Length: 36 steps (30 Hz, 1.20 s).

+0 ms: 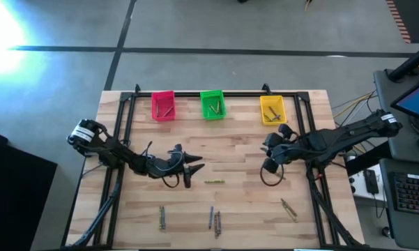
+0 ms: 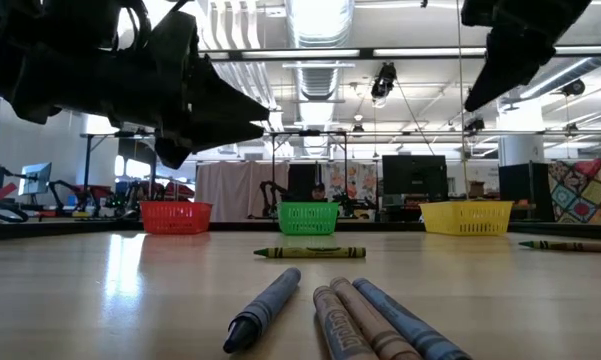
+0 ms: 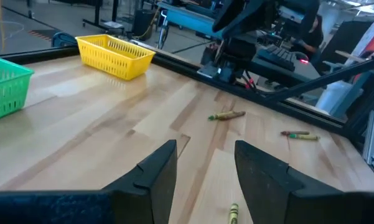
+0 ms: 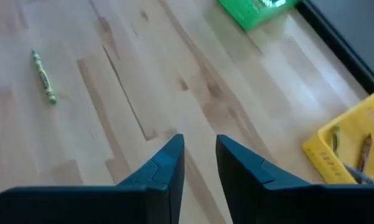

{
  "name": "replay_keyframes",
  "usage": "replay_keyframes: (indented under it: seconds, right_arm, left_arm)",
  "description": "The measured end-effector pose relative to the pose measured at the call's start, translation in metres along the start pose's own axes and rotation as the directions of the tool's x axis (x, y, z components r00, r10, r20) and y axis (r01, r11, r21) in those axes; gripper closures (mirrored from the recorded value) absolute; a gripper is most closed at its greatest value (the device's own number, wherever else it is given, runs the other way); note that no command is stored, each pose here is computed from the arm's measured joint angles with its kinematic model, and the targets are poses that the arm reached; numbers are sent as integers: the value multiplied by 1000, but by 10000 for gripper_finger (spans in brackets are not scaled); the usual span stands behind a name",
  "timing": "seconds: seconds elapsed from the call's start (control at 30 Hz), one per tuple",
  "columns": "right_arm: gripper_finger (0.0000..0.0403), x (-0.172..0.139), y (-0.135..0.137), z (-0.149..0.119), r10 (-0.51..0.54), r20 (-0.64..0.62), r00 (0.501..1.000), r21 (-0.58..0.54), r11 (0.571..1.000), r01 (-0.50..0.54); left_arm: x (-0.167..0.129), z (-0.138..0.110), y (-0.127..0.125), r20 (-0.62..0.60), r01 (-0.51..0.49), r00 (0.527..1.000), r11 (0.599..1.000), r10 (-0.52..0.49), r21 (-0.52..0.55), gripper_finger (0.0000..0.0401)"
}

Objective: Sort crayons
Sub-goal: Put the green crayon into the yellow basket

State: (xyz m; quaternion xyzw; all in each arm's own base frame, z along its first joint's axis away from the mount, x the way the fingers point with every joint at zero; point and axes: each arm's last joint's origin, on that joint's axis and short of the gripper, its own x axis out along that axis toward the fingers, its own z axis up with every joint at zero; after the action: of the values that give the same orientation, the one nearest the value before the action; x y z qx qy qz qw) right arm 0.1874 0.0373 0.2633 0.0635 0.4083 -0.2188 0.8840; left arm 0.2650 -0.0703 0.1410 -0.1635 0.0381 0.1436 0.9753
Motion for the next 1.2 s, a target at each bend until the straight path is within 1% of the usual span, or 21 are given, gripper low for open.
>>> replay_keyframes:
  seconds: [0.07,0.13,0.17,0.27,0.33,0.4,0.47,0.53,0.6,0.67,0.8,0.87,0.97,1.03,1.13,1.2]
  right_arm:
    - [316,1,0,-1,-6,-16,1000,9,1000,6]
    - [316,-1,-1,-3,10,-55,998,-35,999,-12]
    - [319,-4,0,-1,43,-73,996,-45,998,-46]
    - [336,-18,2,12,151,-84,985,-15,988,-153]
    - [349,-23,4,18,180,-32,983,-52,982,-181]
    - [358,-21,6,18,171,19,985,-70,983,-169]
    - [364,-19,7,16,177,-7,984,-102,979,-177]
    - [366,-23,7,19,191,-28,981,-136,972,-193]
    - [367,-28,6,22,195,1,981,-115,974,-193]
    - [367,-23,5,18,177,-3,984,-88,980,-176]
    - [366,-11,4,7,130,-105,986,-65,988,-137]
    - [360,-14,3,7,119,-123,985,-58,990,-127]
    - [340,-21,3,14,166,-51,985,-38,985,-168]
    - [321,-24,5,18,217,-8,976,-58,974,-217]
    - [294,-27,8,21,327,22,945,-121,939,-322]
    - [280,-22,10,17,332,43,942,-123,938,-325]
  left_arm:
    - [0,0,0,0,0,1000,1000,0,0,267]
    - [0,0,0,0,1,1000,1000,-1,2,279]
    - [0,0,0,0,1,1000,1000,-1,7,284]
    - [0,0,0,0,1,1000,1000,-1,18,295]
    - [0,0,0,-1,1,1000,1000,-1,20,299]
    - [0,0,0,0,0,1000,1000,0,20,300]
    - [0,0,0,-1,1,1000,1000,-1,21,300]
    - [0,0,0,-4,10,1000,1000,-10,21,301]
    - [0,0,-1,-11,26,1000,999,-26,21,301]
    - [0,0,-1,-10,27,1000,999,-27,20,301]
    - [0,1,-1,-2,31,1000,999,-31,33,301]
    - [0,1,-1,-2,31,1000,999,-31,38,301]
    - [0,1,-1,0,32,999,999,-32,36,301]
    - [0,1,-1,3,33,999,999,-33,38,301]
    - [0,2,-2,8,35,999,999,-35,35,301]
    - [0,2,-1,8,35,999,999,-35,35,301]
